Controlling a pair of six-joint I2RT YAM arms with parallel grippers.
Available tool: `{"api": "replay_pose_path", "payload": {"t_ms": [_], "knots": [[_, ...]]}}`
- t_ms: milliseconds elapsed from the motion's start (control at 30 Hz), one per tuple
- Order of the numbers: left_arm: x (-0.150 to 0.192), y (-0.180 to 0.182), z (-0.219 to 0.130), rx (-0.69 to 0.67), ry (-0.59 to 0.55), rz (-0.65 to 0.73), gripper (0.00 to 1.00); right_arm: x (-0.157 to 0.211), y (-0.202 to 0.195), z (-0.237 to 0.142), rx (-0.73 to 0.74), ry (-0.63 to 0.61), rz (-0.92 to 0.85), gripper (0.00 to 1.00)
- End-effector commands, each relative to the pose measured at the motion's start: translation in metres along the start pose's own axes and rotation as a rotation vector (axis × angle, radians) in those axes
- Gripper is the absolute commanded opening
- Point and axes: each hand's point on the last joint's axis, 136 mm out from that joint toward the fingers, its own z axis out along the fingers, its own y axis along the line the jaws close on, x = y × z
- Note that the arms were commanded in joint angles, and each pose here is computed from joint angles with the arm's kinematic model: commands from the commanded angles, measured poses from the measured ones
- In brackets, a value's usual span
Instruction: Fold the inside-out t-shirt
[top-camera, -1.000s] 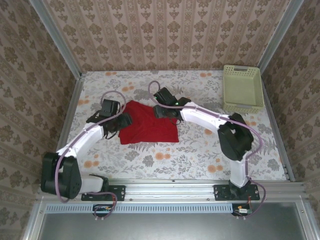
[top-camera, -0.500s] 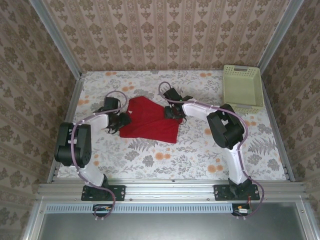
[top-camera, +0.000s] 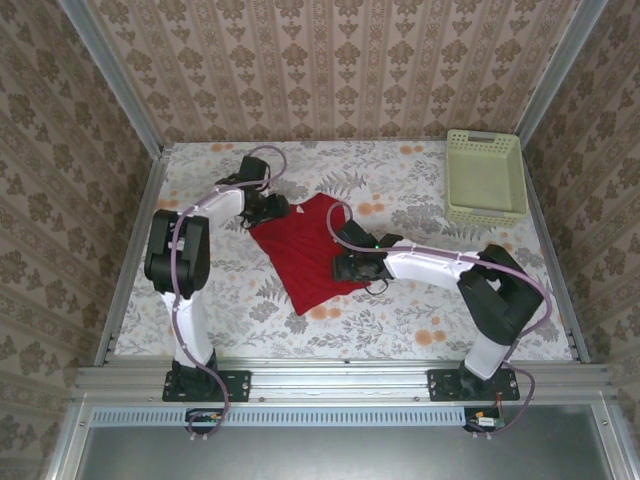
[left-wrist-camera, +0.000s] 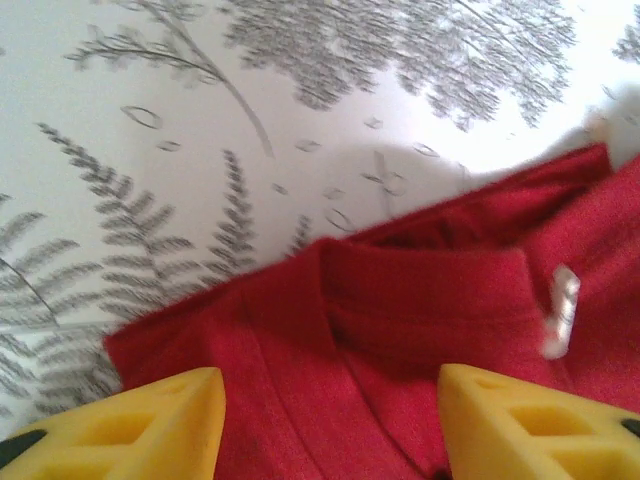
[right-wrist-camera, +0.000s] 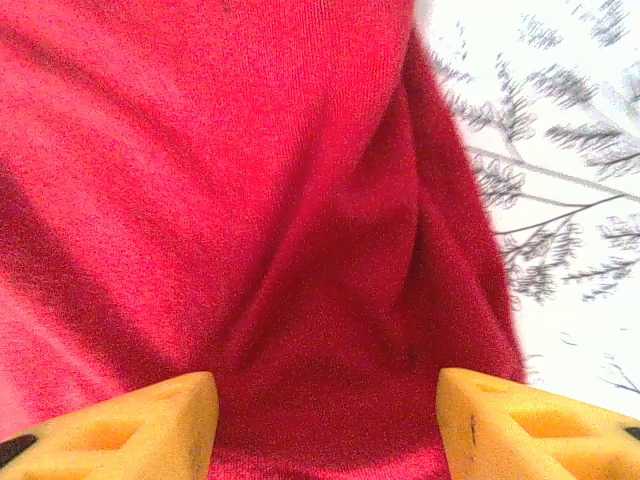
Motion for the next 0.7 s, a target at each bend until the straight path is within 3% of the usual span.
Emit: {"api": "replay_pose_path", "payload": {"t_ms": [0, 100, 200, 400, 667], "knots": [[0.011, 0.011, -0.049, -0.085, -0.025, -0.022, 0.66, -0.032, -0.019, -0.022, 0.069, -0.085, 0.001, 0.63], [0.029, 0.03, -0.072, -0.122, -0.09, -0.092, 0.72, -0.062, -0.02, -0.015, 0.073, -0.097, -0.018, 0.66], [0.047, 0.041, -0.072, -0.101, -0.095, -0.145, 0.73, -0.089, -0.021, 0.005, 0.054, -0.077, -0.008, 0.67], [0.062, 0.049, -0.043, -0.019, -0.045, -0.223, 0.68, -0.131, -0.022, 0.047, 0.058, -0.034, -0.015, 0.71], [0.057, 0.026, 0.004, 0.112, -0.003, -0.213, 0.63, -0.129, 0.0, 0.097, -0.059, 0.053, -0.025, 0.75]]}}
